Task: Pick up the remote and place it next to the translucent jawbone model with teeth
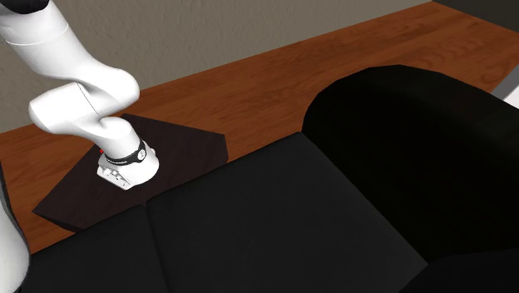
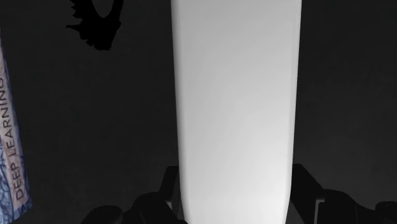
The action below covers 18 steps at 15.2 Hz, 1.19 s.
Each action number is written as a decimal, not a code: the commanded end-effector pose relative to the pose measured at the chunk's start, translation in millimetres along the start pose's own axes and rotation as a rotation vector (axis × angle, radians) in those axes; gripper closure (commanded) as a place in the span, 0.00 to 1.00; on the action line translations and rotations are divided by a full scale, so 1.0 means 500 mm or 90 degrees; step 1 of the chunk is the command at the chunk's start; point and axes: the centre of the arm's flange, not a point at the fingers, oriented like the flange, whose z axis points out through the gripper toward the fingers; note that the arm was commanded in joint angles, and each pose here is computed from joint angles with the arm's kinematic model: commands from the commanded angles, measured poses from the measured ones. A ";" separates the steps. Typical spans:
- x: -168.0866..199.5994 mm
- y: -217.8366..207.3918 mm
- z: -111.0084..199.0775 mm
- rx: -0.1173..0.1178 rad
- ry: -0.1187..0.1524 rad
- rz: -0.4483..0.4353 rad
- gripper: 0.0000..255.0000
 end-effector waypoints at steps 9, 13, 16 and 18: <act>0.002 0.000 0.098 0.000 0.000 0.000 1.00; 0.002 0.000 0.098 0.000 0.000 0.000 1.00; 0.002 0.000 0.098 0.000 0.000 0.000 1.00; 0.002 0.000 0.098 0.000 0.000 0.000 0.00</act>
